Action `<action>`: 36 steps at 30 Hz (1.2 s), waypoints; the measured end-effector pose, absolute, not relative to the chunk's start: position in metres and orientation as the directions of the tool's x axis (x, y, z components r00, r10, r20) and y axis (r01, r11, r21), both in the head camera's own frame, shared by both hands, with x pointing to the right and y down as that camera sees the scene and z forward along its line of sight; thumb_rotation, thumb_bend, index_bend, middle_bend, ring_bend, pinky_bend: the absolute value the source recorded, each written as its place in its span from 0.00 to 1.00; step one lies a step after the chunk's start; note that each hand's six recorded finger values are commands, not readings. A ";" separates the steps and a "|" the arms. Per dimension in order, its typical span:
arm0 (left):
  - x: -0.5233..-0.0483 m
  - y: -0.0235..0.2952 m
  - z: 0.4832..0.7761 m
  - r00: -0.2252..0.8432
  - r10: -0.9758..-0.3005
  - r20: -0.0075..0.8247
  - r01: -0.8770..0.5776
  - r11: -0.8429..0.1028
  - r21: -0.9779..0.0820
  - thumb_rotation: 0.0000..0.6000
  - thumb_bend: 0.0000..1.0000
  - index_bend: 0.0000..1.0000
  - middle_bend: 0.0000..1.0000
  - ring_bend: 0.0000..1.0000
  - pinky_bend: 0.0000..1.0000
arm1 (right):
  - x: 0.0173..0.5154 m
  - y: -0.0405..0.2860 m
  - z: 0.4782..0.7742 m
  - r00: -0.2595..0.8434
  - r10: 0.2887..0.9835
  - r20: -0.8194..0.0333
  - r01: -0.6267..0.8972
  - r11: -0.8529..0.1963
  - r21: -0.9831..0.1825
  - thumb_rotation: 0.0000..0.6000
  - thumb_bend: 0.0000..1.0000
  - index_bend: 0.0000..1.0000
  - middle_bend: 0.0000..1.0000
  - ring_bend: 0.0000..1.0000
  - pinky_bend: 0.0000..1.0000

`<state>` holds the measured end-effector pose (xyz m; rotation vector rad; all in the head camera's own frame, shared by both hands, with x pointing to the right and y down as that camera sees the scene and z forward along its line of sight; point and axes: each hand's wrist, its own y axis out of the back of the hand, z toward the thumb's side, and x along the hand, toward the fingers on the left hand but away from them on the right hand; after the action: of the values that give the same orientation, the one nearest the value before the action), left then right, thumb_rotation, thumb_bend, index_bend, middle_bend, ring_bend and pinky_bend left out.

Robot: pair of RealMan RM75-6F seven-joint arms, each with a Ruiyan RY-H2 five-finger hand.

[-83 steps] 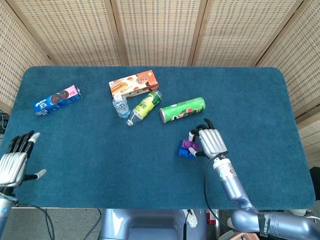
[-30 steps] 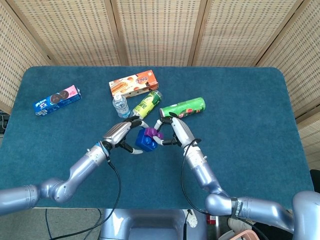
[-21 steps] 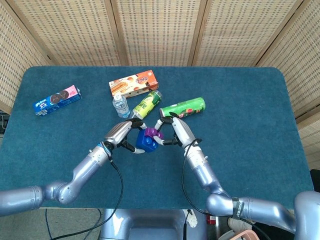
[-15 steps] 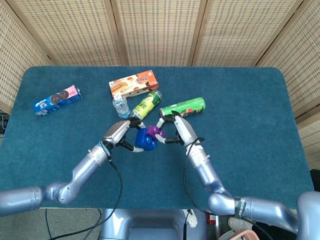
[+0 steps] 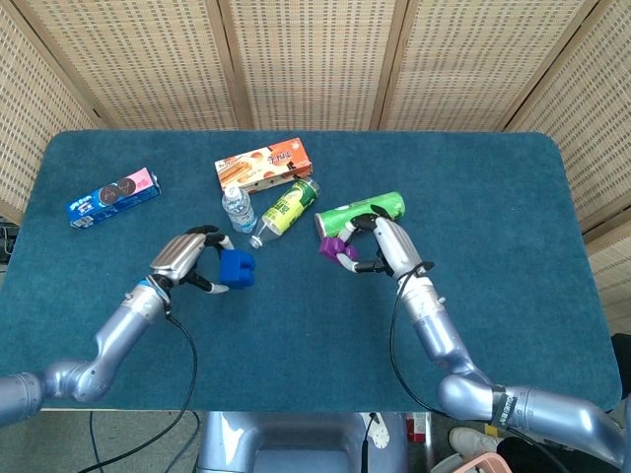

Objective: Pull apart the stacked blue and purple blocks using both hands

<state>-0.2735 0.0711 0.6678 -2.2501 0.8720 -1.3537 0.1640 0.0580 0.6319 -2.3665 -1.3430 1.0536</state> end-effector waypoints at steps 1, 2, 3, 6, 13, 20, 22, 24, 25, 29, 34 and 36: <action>-0.281 0.072 0.669 0.336 -0.676 0.656 -0.298 -0.737 -0.607 1.00 0.07 0.53 0.49 0.13 0.11 | 0.168 0.059 0.634 0.323 0.815 -0.481 0.635 -0.563 -0.528 1.00 0.39 0.66 0.69 0.25 0.01; -0.288 0.072 0.670 0.326 -0.679 0.658 -0.277 -0.734 -0.620 1.00 0.07 0.53 0.49 0.13 0.11 | 0.172 0.062 0.638 0.323 0.811 -0.487 0.601 -0.574 -0.557 1.00 0.39 0.66 0.69 0.25 0.01; -0.296 0.073 0.671 0.317 -0.683 0.659 -0.255 -0.730 -0.634 1.00 0.07 0.53 0.48 0.13 0.11 | 0.176 0.064 0.642 0.323 0.808 -0.493 0.570 -0.582 -0.580 1.00 0.39 0.66 0.69 0.25 0.01; -0.320 0.077 0.675 0.286 -0.695 0.660 -0.165 -0.714 -0.680 1.00 0.07 0.49 0.41 0.13 0.10 | 0.189 0.070 0.655 0.325 0.801 -0.503 0.454 -0.599 -0.660 1.00 0.39 0.63 0.68 0.25 0.01; -0.345 0.091 0.688 0.239 -0.659 0.713 -0.091 -0.746 -0.660 1.00 0.00 0.00 0.00 0.00 0.00 | 0.208 0.086 0.685 0.342 0.783 -0.519 0.260 -0.610 -0.749 1.00 0.00 0.00 0.00 0.00 0.00; -0.357 0.096 0.683 0.224 -0.658 0.719 -0.117 -0.751 -0.650 1.00 0.00 0.00 0.00 0.00 0.00 | 0.215 0.095 0.679 0.385 0.758 -0.526 0.179 -0.621 -0.763 1.00 0.00 0.00 0.00 0.00 0.00; -0.366 0.095 0.673 0.211 -0.693 0.690 -0.135 -0.719 -0.681 1.00 0.00 0.00 0.00 0.00 0.00 | 0.220 0.096 0.670 0.395 0.766 -0.507 0.167 -0.602 -0.781 1.00 0.00 0.00 0.00 0.00 0.00; -0.379 0.094 0.659 0.189 -0.734 0.653 -0.152 -0.679 -0.719 1.00 0.00 0.00 0.00 0.00 0.00 | 0.230 0.098 0.657 0.402 0.781 -0.478 0.152 -0.572 -0.806 1.00 0.00 0.00 0.00 0.00 0.00; -0.385 0.094 0.652 0.178 -0.752 0.635 -0.158 -0.659 -0.735 1.00 0.00 0.00 0.00 0.00 0.00 | 0.236 0.100 0.651 0.403 0.787 -0.466 0.144 -0.558 -0.818 1.00 0.00 0.00 0.00 0.00 0.00; -0.415 0.102 0.622 0.108 -0.821 0.560 -0.179 -0.570 -0.802 1.00 0.00 0.00 0.00 0.00 0.00 | 0.275 0.111 0.628 0.379 0.821 -0.428 0.106 -0.497 -0.861 1.00 0.00 0.00 0.00 0.00 0.00; -0.446 0.132 0.592 0.006 -0.875 0.484 -0.204 -0.475 -0.856 1.00 0.00 0.00 0.00 0.00 0.00 | 0.327 0.136 0.611 0.313 0.857 -0.410 0.074 -0.452 -0.889 1.00 0.00 0.00 0.00 0.00 0.00; -0.456 0.146 0.580 -0.034 -0.891 0.453 -0.212 -0.436 -0.875 1.00 0.00 0.00 0.00 0.00 0.00 | 0.345 0.146 0.604 0.286 0.874 -0.392 0.054 -0.423 -0.904 1.00 0.00 0.00 0.00 0.00 0.00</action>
<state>-0.4555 0.1459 0.5801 -1.6678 1.1668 -1.5121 0.3455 0.1461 0.6041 -1.7194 -0.8501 1.2360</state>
